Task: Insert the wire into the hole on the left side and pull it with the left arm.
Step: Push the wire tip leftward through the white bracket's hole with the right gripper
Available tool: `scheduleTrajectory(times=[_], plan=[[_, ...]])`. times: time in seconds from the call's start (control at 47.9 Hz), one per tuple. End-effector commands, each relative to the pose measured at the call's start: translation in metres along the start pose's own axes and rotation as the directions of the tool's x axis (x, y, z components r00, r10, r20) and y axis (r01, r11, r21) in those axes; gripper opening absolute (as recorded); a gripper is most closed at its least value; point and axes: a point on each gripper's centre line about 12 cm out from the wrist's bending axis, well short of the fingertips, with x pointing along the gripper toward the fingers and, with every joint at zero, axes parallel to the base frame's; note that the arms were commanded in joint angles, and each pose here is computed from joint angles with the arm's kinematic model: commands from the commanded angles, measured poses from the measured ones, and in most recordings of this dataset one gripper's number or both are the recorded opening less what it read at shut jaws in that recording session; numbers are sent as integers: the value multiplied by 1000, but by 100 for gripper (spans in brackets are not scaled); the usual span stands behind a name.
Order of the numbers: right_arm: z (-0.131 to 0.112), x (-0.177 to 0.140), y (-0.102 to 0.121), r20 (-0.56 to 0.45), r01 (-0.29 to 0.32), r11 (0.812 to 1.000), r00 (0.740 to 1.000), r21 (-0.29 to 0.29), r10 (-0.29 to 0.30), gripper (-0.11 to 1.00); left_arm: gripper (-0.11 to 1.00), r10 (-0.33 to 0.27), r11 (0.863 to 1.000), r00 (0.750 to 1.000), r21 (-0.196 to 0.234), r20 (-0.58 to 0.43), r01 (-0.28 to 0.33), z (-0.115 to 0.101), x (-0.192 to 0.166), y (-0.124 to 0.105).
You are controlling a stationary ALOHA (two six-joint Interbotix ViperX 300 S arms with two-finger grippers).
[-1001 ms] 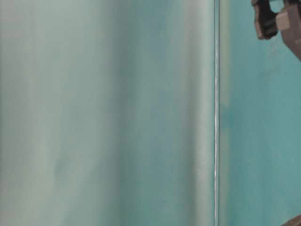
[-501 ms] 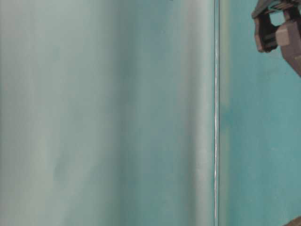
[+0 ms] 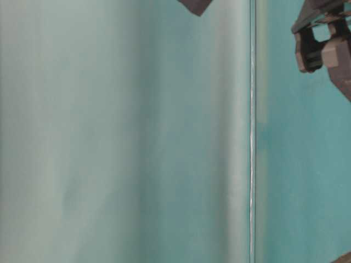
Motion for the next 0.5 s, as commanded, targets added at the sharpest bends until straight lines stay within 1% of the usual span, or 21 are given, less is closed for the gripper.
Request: scheduleTrajectory(times=[0.0,0.167,0.48], plan=[[12,5,-4,33,15,1000,999,15,-16,0,62,-11,1000,999,0,33,11,10,1,-3],[13,6,-5,34,16,1000,999,16,-17,0,62,-11,1000,1000,-2,22,11,14,0,-4],[12,5,-4,31,14,1000,999,14,-14,0,61,-24,1000,1000,-3,11,24,30,-3,-10]])
